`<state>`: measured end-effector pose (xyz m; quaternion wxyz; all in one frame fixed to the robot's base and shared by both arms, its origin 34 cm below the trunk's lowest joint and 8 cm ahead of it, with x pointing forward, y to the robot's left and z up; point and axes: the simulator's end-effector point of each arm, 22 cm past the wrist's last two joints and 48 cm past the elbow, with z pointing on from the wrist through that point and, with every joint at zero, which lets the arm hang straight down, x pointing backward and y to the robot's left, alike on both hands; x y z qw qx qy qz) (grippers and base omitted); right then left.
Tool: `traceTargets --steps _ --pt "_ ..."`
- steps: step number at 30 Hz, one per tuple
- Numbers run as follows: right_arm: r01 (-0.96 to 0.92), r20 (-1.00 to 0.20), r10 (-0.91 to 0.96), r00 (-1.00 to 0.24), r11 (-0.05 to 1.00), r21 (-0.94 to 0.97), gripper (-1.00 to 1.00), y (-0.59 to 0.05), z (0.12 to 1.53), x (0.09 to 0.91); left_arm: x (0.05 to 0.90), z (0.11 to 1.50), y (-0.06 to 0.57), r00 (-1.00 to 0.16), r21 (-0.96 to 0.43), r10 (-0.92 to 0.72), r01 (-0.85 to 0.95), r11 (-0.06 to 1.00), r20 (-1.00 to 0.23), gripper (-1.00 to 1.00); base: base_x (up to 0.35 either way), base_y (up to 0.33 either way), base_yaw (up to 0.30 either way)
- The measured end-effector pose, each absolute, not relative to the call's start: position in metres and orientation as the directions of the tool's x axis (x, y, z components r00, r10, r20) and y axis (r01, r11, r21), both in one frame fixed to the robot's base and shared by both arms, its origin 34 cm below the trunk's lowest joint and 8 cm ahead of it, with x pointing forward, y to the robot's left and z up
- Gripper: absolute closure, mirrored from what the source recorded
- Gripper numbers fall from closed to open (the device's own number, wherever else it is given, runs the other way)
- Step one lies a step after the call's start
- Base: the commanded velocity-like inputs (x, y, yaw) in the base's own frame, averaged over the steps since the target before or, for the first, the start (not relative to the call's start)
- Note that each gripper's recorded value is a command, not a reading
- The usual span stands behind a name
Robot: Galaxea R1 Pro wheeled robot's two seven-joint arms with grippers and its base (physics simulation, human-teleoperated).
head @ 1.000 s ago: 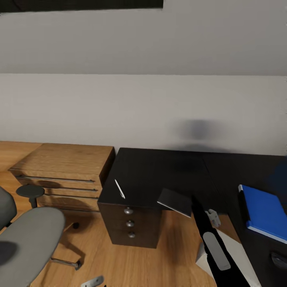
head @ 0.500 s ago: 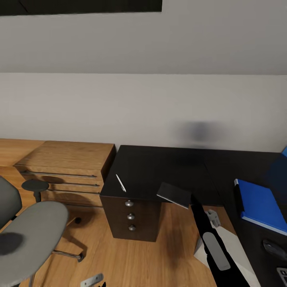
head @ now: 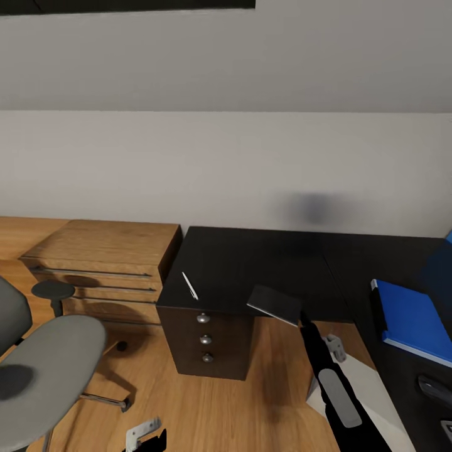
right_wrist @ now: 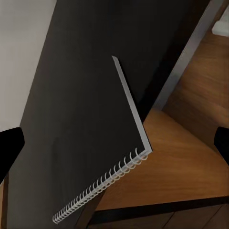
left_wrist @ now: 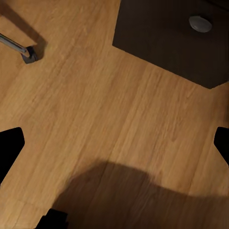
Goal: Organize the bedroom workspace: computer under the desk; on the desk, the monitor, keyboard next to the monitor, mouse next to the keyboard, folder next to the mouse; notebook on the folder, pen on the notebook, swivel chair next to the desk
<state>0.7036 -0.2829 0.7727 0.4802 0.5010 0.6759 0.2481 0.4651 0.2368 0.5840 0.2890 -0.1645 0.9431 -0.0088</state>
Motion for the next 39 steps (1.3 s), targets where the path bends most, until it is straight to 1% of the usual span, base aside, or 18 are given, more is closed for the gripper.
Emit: traceTargets --steps 3,6,12,16,23,31,39 --pt "0.441 -0.400 0.916 -0.039 0.375 0.815 -1.00 -0.282 0.767 0.703 0.469 0.582 0.238 -0.774 -0.110 -0.315 -0.306 0.946 -0.549 -1.00 0.000 0.000 0.000" --pt "0.443 -0.400 0.916 -0.040 0.375 0.814 -1.00 -0.282 0.762 0.703 0.503 0.605 0.238 -0.744 -0.123 -0.323 -0.312 0.942 -0.585 -1.00 0.000 0.000 0.000" --pt "0.442 -0.399 0.916 -0.040 0.375 0.815 -1.00 -0.281 0.753 0.704 0.536 0.637 0.220 -0.793 -0.165 -0.298 -0.248 0.955 -0.531 -1.00 0.000 0.000 0.000" --pt "0.442 -0.398 0.917 -0.041 0.374 0.816 -1.00 -0.280 0.747 0.704 0.555 0.661 0.220 -0.790 -0.191 -0.302 -0.235 0.953 -0.534 -1.00 0.000 0.000 0.000" --pt "0.440 -0.394 0.918 -0.039 0.370 0.818 -1.00 -0.280 0.746 0.704 0.588 0.724 0.206 -0.757 -0.246 -0.292 -0.177 0.953 -0.585 -1.00 0.000 0.000 0.000" --pt "0.441 -0.389 0.920 -0.048 0.369 0.818 -1.00 -0.274 0.744 0.704 0.594 0.738 0.201 -0.744 -0.282 -0.317 -0.178 0.943 -0.589 -1.00 0.002 0.000 0.000" --pt "0.509 -0.373 0.924 -0.091 0.365 0.780 -1.00 -0.266 0.706 0.683 0.595 0.738 0.210 -0.738 -0.283 -0.330 -0.194 0.939 -0.588 -1.00 0.070 0.000 0.000"
